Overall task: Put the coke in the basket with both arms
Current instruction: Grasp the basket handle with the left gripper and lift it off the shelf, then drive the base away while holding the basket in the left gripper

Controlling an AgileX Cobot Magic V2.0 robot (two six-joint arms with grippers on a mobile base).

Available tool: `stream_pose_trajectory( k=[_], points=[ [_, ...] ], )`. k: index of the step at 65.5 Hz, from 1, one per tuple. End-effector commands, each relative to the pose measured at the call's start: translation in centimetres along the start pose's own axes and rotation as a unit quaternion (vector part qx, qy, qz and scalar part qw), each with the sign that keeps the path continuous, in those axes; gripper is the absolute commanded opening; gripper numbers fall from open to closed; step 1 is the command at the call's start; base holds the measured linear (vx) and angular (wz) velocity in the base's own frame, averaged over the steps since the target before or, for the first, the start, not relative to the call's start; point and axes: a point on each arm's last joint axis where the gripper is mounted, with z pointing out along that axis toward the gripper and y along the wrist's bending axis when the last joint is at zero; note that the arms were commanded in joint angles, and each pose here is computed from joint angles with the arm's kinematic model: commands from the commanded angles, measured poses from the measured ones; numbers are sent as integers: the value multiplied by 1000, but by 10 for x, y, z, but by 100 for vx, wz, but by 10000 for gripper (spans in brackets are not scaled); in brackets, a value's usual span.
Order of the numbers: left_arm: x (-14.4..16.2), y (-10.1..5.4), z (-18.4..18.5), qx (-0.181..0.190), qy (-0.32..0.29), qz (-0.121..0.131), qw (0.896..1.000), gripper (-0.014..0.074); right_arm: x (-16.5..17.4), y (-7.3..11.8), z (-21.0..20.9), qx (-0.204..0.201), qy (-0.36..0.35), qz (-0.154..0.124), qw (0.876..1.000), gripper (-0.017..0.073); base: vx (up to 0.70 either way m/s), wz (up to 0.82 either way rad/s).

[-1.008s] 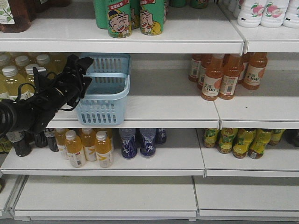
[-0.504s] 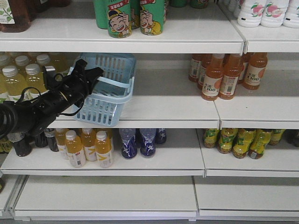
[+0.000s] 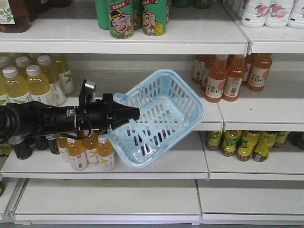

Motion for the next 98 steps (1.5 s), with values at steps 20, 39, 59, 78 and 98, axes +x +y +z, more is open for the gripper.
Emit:
stream_pose_trajectory(
  k=[20, 39, 59, 78, 98],
  points=[
    [103, -114, 5, 116, 190, 76, 972, -8, -4, 0, -1, 0, -40, -8, 999, -5, 0, 0],
    [167, -169, 4, 163, 257, 121, 945, -8, -4, 0, -1, 0, -40, -8, 999, -5, 0, 0],
    [205, -236, -12, 199, 235, 212, 927, -8, -4, 0, -1, 0, -40, -8, 999, -5, 0, 0],
    [205, -264, -38, 170, 156, 284, 931, -8, -4, 0, -1, 0, -40, -8, 999, -5, 0, 0],
    [205, -265, -40, 166, 153, 293, 929, -8, -4, 0, -1, 0, -40, -8, 999, -5, 0, 0]
  ],
)
